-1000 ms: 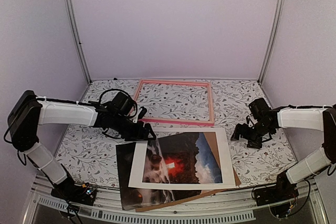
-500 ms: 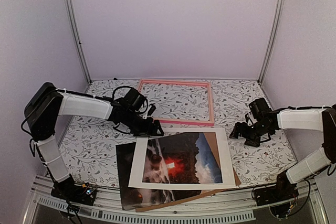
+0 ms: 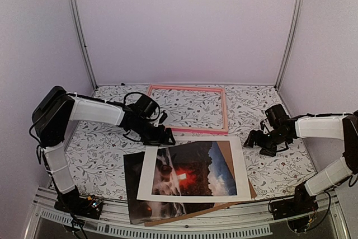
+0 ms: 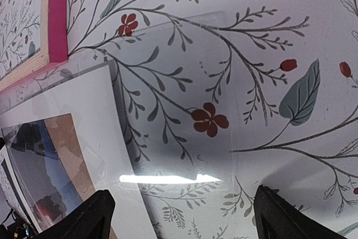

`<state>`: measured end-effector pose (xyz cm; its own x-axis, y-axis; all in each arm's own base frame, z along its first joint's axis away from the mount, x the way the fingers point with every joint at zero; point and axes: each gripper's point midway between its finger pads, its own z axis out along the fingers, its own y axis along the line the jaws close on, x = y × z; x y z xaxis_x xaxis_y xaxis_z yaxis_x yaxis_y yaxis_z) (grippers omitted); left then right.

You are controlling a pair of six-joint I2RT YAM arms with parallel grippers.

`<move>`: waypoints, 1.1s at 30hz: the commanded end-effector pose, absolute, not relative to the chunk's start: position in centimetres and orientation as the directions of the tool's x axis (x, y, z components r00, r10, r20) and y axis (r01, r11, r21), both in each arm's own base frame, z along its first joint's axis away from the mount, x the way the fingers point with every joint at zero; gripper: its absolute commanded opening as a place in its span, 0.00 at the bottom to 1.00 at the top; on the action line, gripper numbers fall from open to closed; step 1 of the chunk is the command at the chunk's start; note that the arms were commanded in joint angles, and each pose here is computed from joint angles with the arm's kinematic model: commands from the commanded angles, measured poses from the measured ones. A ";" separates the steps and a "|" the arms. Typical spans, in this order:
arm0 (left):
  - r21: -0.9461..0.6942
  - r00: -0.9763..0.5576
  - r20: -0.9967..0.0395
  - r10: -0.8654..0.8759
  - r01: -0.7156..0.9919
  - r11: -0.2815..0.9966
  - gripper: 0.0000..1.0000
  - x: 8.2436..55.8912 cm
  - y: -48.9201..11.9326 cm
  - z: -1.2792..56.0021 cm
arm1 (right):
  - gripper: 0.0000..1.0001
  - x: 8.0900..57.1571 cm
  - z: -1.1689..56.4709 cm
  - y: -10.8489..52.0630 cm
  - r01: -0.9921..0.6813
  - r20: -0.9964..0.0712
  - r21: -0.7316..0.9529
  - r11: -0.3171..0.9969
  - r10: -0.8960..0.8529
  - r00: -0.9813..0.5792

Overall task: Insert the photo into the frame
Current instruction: Pick up the glass panel from the mat board.

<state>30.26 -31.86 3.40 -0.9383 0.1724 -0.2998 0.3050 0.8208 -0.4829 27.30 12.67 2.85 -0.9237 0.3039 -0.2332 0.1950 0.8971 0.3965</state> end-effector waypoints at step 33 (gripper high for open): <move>-0.697 -0.956 -0.276 0.103 0.273 0.663 0.79 30.5 -32.8 5.5 | 0.81 24.5 1.3 13.8 0.201 -0.133 0.465 0.862 0.293 -0.947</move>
